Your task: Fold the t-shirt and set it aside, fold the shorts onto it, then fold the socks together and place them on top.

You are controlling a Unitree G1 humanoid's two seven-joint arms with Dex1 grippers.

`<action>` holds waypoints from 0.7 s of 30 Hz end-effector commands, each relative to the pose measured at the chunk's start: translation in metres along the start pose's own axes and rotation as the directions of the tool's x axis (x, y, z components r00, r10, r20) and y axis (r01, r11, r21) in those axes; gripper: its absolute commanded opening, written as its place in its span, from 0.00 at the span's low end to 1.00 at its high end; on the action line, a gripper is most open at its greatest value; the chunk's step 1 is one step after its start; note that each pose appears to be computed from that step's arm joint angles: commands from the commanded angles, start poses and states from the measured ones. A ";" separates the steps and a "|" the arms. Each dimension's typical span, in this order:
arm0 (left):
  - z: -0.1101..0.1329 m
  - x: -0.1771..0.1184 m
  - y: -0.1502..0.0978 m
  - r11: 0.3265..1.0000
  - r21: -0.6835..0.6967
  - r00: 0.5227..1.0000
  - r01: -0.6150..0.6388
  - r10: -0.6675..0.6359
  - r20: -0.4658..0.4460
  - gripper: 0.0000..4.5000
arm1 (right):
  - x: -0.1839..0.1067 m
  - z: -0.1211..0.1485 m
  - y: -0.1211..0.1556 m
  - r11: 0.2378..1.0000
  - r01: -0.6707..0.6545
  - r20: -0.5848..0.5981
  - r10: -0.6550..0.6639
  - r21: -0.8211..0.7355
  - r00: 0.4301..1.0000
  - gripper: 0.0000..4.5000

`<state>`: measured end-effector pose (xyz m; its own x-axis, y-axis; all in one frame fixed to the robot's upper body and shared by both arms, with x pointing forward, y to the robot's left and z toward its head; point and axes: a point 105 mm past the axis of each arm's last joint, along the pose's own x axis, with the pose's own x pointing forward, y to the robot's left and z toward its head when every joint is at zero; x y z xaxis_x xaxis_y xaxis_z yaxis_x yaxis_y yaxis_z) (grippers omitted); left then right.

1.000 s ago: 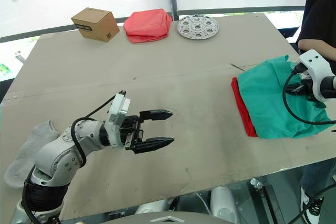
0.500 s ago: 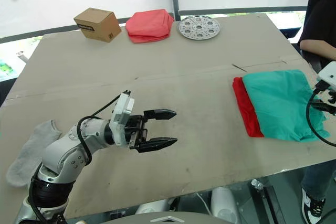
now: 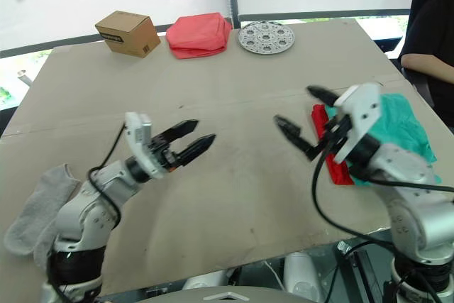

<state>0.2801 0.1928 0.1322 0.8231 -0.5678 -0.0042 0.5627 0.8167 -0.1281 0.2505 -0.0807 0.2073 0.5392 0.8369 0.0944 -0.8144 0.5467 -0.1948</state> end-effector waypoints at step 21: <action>-0.006 -0.160 0.065 0.967 0.165 0.902 -0.193 0.241 -0.359 1.00 | 0.045 -0.020 0.032 0.896 -0.427 -0.025 0.427 -0.122 0.904 0.99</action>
<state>0.1887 0.3384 0.1129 0.8821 -0.2764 -0.3813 0.3161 0.9477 0.0443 0.2570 -0.0297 0.1763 0.1681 0.9847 -0.0460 -0.9472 0.1484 -0.2843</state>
